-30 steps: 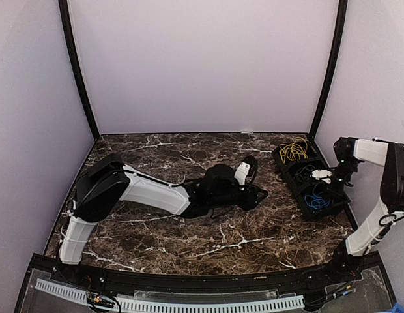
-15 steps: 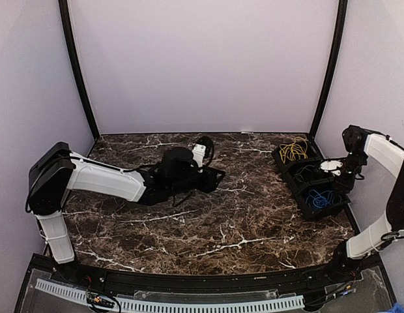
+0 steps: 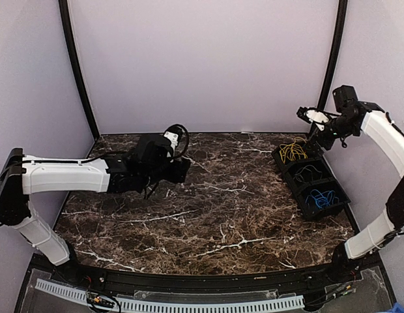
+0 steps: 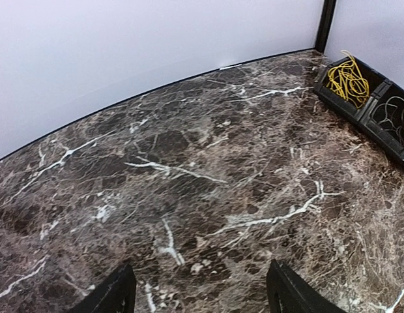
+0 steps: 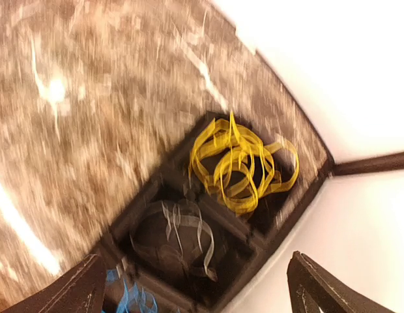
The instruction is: Untangle the cables
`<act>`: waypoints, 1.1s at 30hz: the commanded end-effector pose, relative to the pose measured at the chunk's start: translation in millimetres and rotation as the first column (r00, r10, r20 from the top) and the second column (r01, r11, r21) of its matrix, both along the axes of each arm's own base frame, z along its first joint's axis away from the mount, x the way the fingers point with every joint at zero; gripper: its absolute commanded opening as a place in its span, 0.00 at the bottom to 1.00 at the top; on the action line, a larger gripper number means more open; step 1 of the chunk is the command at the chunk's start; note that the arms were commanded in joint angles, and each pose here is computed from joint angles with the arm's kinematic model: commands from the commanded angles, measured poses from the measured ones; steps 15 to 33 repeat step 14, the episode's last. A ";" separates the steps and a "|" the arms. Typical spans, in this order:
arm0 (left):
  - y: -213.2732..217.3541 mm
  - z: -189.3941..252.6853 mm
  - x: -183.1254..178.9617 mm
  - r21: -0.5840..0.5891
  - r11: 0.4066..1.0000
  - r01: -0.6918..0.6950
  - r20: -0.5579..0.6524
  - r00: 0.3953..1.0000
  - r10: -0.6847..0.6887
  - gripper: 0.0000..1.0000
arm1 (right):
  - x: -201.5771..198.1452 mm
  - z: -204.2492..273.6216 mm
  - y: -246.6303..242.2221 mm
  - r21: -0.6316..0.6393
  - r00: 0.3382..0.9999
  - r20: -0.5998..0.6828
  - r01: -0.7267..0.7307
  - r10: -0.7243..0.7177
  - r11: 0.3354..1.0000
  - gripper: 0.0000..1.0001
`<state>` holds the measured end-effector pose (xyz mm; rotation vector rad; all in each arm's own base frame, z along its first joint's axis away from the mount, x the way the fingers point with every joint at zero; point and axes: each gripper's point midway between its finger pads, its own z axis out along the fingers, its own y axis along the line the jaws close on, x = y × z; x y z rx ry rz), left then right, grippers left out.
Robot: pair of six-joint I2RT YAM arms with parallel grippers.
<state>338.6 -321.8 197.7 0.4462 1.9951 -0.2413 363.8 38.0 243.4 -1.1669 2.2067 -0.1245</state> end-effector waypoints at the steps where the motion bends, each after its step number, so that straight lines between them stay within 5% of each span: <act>1: 50.2 40.6 3.4 -0.009 0.994 -0.108 0.003 0.994 0.108 0.73 | 57.7 45.0 44.8 0.362 0.975 0.199 0.024 -0.102 0.932 0.99; 3: 68.9 54.1 4.7 -0.020 0.989 -0.144 0.012 0.989 0.144 0.74 | 73.4 61.1 49.0 0.482 0.949 0.237 0.072 -0.209 0.873 0.99; 14: 145.7 110.9 16.0 -0.040 0.971 -0.237 0.162 0.957 0.240 0.79 | 67.3 70.4 115.0 0.712 0.984 0.157 -0.057 -0.080 0.700 0.98; 33: 145.7 110.9 16.0 -0.040 0.971 -0.237 0.162 0.957 0.240 0.79 | 67.3 70.4 115.0 0.712 0.984 0.157 -0.057 -0.080 0.700 0.98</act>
